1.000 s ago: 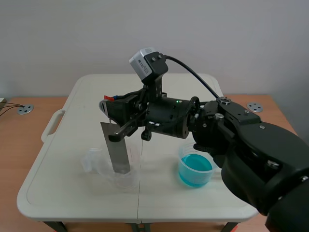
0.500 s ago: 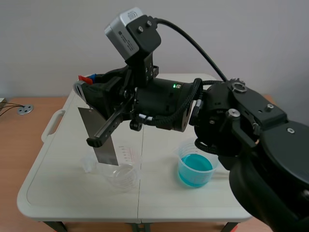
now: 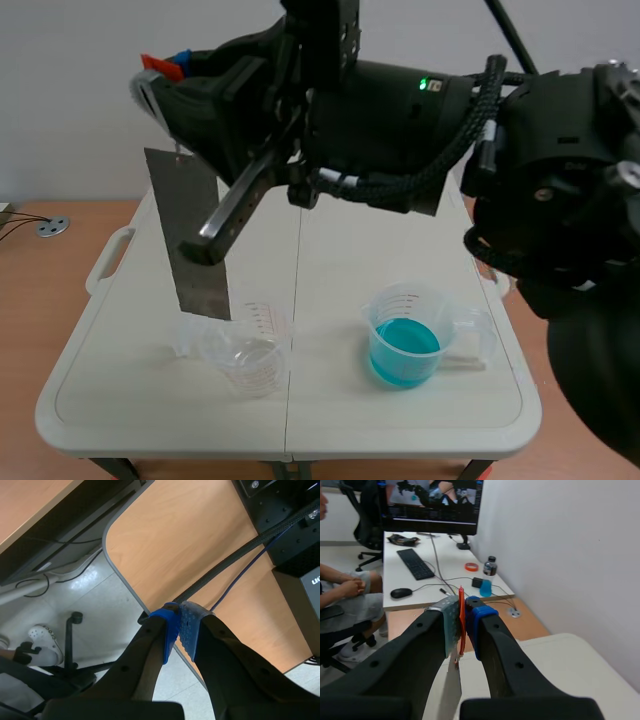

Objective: Hold the metal plate by the orange handle, dip it into the blue solution, take it out and point at it, then put the plate back in the beaker on the left.
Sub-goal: 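Point at the plate with the left hand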

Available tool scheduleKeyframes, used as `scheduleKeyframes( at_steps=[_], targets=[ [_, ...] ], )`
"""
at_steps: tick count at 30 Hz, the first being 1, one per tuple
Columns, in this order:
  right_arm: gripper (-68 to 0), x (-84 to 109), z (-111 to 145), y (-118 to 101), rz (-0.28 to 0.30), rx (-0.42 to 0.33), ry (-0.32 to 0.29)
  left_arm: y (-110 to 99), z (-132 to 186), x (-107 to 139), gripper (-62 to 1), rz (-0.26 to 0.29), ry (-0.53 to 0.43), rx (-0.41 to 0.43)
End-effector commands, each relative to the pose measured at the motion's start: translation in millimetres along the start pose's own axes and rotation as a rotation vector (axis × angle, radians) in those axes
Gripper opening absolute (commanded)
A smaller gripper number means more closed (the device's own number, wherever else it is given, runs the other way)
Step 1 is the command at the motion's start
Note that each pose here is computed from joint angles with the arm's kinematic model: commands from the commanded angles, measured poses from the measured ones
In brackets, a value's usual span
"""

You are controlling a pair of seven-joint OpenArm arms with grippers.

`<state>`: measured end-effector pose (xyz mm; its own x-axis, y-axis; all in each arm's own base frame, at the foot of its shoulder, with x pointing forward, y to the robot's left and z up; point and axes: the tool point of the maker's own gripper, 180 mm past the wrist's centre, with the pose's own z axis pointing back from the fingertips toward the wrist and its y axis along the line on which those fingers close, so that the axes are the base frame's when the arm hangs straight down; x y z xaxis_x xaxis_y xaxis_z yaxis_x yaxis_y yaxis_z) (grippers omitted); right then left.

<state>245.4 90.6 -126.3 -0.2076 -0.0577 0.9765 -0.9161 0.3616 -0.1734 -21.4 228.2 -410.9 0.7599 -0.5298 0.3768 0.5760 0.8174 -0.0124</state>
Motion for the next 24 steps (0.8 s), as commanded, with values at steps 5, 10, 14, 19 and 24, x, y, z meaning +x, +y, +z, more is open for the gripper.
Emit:
scheduleKeyframes(
  at_steps=[5, 10, 14, 19, 24],
  targets=[
    [-66.2, 19.6, 16, -11, 0.058, -0.032, -0.029, 34, 11, 43, -58.1, -0.059, -0.102, 0.090],
    [-66.2, 22.8, 34, -26, 0.087, -0.059, -0.009, 57, 24, 78, -58.1, -0.113, -0.181, 0.160],
    [-66.2, 22.5, 49, -36, 0.087, -0.076, 0.008, 67, 35, 106, -58.1, -0.156, -0.242, 0.200],
    [-66.2, 25.6, 70, -46, 0.081, -0.103, 0.014, 66, 45, 139, -58.1, -0.207, -0.322, 0.210],
    [-66.2, 28.4, 90, -54, 0.070, -0.127, 0.022, 58, 59, 189, -58.1, -0.263, -0.485, 0.209]
  ],
)
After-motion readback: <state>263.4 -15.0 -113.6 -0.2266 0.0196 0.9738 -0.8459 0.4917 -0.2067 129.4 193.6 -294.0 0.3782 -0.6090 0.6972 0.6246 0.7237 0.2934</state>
